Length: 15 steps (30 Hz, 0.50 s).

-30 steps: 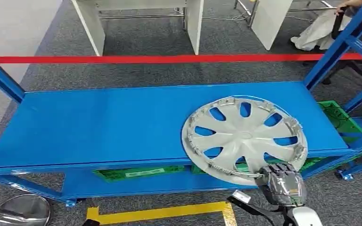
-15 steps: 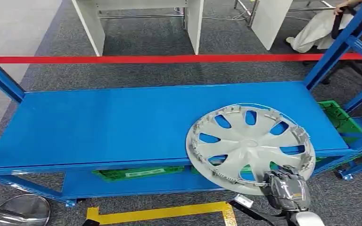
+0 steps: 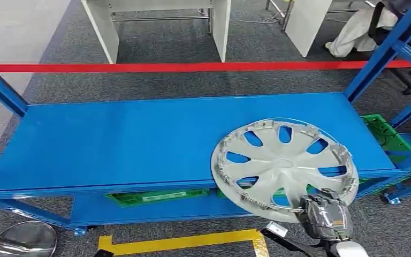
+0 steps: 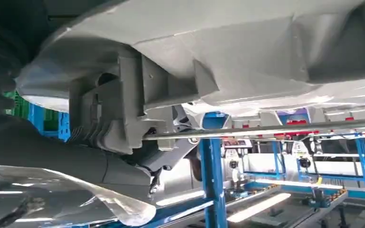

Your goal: Take the parts from the cabinet and place them on the table.

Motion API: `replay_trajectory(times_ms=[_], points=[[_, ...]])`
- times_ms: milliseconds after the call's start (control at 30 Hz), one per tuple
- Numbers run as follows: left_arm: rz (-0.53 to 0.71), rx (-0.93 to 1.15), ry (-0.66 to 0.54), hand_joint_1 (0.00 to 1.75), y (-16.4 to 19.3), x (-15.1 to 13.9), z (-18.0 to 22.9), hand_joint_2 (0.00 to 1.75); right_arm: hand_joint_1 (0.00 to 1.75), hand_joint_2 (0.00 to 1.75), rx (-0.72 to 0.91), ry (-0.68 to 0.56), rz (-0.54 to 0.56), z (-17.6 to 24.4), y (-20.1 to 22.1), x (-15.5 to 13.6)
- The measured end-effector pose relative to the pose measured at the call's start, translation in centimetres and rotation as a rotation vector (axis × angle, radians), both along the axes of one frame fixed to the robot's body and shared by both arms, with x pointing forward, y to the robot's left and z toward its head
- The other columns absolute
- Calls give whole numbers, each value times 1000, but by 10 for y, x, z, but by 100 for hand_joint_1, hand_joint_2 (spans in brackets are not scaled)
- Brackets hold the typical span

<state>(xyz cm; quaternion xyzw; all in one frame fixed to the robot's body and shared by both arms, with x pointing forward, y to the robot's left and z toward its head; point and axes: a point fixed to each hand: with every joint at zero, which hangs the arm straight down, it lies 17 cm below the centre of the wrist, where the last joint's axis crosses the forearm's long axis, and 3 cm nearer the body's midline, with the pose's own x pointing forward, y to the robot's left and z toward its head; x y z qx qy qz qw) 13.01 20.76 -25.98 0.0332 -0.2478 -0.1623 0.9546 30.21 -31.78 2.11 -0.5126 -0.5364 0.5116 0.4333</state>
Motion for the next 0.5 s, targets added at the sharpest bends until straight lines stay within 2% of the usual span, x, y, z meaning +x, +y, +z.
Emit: replay_trajectory(times_ms=[367,400,467,500], points=[[-11,-3,-22,0,-2,3,2,0,175,175,-53,-131,67,44,13,5],[-11,1,-35,0,-2,5,3,175,175,175,-62,-156,84,54,18,5],[-9,9,-58,0,-2,9,5,175,175,175,-73,-216,107,78,26,4],[-9,10,-64,0,-3,10,5,0,175,175,-74,-235,113,86,28,3]])
